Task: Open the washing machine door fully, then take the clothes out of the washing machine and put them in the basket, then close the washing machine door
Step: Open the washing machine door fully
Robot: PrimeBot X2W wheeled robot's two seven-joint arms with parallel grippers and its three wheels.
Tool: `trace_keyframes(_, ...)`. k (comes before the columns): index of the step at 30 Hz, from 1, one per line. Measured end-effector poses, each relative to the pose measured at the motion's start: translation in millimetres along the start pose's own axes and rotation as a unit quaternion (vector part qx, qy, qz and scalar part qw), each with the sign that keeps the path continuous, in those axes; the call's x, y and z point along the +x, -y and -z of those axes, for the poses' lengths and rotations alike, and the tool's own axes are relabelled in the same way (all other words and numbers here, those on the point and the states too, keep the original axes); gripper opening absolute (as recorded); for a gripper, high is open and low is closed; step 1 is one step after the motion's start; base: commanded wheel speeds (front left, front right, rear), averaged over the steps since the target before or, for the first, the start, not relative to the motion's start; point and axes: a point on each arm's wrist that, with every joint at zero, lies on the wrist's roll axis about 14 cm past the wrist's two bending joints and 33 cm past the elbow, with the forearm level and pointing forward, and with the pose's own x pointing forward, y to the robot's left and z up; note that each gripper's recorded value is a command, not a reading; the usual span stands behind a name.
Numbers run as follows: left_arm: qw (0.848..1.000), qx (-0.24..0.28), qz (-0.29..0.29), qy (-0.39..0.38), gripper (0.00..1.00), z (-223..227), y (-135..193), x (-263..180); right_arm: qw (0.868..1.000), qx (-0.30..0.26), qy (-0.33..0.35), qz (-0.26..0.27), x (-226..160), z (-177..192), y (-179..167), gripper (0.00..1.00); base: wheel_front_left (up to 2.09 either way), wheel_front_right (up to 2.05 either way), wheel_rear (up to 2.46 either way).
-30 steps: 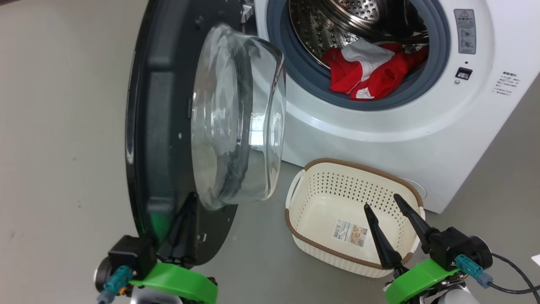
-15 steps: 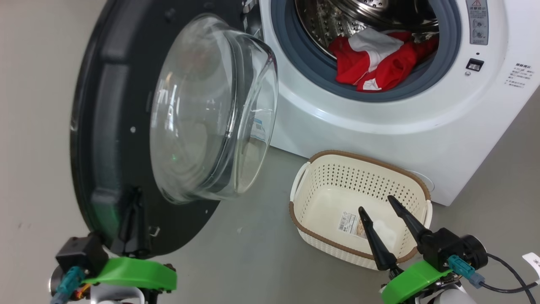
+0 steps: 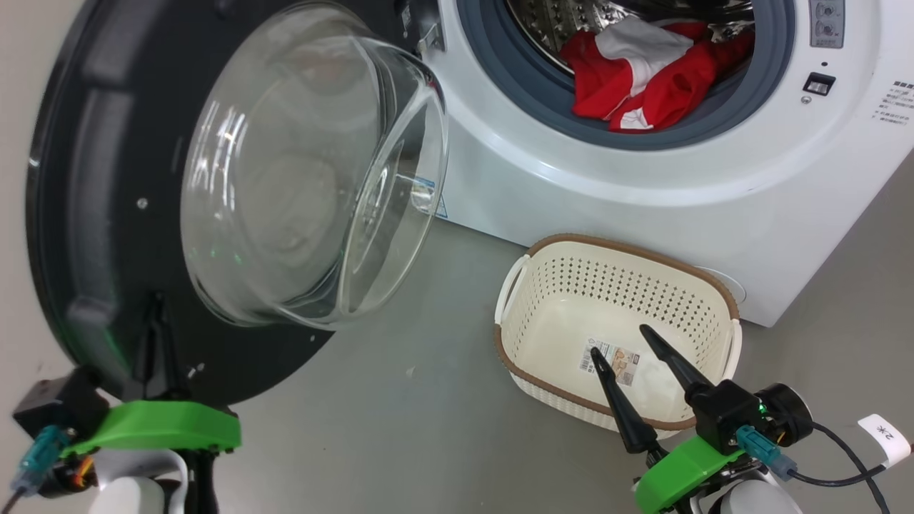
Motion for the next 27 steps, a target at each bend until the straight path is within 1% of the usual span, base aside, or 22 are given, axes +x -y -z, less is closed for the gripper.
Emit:
trace_keyframes(5,1.000,0.009,-0.015,0.009,0.00,-4.5,-7.7,9.0,1.000,-0.001,-0.001,-0.006,5.3,1.7,-1.3,1.00,0.00,0.00,0.00)
trace_keyframes(9,0.999,-0.001,-0.033,0.016,0.00,-7.6,-15.3,14.9,1.000,-0.003,-0.006,-0.010,6.1,6.8,-1.9,1.00,0.00,0.00,0.00)
trace_keyframes(18,0.998,-0.001,-0.062,0.024,0.00,-11.6,-30.6,32.3,1.000,-0.007,-0.023,-0.013,8.5,18.2,0.9,1.00,0.00,0.00,0.00)
trace_keyframes(27,0.996,-0.006,-0.085,0.023,0.00,-9.7,-45.3,42.1,1.000,-0.007,-0.025,-0.013,12.3,19.0,3.4,1.00,0.00,0.00,0.00)
